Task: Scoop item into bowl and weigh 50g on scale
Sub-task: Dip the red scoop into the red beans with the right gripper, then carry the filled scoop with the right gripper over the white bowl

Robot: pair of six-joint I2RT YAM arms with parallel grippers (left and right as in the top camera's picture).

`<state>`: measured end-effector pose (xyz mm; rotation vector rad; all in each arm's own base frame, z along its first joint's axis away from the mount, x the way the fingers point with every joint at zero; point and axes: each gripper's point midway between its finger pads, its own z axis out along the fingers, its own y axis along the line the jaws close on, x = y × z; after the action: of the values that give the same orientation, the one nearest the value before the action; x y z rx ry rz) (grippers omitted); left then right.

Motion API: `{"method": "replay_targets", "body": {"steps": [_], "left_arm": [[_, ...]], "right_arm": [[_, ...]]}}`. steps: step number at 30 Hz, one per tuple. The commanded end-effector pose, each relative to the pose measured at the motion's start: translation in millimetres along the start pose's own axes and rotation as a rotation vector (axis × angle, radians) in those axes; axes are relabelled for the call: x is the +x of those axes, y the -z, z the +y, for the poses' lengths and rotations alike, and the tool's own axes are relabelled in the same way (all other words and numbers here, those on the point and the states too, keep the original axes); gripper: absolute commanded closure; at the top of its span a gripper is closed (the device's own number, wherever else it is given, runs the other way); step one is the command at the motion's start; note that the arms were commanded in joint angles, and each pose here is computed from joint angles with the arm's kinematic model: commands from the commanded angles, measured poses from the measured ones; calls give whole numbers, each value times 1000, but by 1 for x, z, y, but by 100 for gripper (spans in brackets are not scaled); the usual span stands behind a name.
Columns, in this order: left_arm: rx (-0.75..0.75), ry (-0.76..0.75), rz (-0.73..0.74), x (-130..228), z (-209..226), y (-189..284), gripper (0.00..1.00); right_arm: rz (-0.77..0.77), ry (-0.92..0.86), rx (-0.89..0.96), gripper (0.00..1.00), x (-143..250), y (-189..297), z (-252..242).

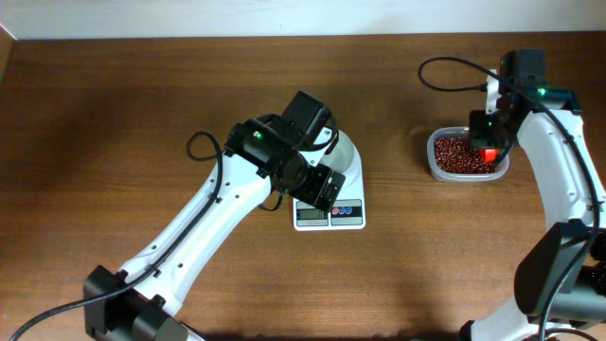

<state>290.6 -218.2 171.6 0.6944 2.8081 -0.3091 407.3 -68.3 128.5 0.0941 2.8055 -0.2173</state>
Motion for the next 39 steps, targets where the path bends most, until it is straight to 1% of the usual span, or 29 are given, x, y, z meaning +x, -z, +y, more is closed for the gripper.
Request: {"method": "replay_targets", "body": {"steps": [1, 2, 5, 7, 10, 13, 16, 20, 23, 27, 32, 35, 37, 39], "left_arm": [[-2, -5, -17, -5, -1, 4, 1], [-2, -5, -17, -5, -1, 4, 1], [-2, -5, -17, -5, -1, 4, 1], [-2, -5, -17, -5, -1, 4, 1], [-2, -5, -17, -5, -1, 4, 1], [-2, -5, -17, -5, -1, 4, 1], [-2, -5, -17, -5, -1, 4, 1], [-2, -5, -17, -5, -1, 4, 1], [-2, -5, -17, -5, -1, 4, 1], [-2, -5, -17, -5, -1, 4, 1], [-2, -5, -17, -5, -1, 4, 1], [-2, -5, -17, -5, -1, 4, 1], [-2, -5, -17, -5, -1, 4, 1], [-2, -5, -17, -5, -1, 4, 1]], "right_arm": [[39, 2, -25, 96, 11, -17, 5], [51, 1, -77, 96, 13, -23, 15], [64, -57, -103, 96, 12, -34, 20], [59, -106, -238, 96, 11, -32, 29], [53, -217, -449, 96, 12, -29, 27], [52, -295, -551, 96, 26, -41, 21], [3, -336, -685, 96, 20, -35, 25], [21, -340, -694, 96, 33, -44, 29], [2, -355, -700, 96, 31, -44, 22], [-80, -470, -899, 96, 22, -20, 2], [-113, -486, -971, 96, 18, -10, 1], [-118, -491, -967, 96, 18, -10, -3], [-141, -528, -974, 96, 19, -9, -17], [-180, -573, -1033, 96, 18, 1, -30]]}}
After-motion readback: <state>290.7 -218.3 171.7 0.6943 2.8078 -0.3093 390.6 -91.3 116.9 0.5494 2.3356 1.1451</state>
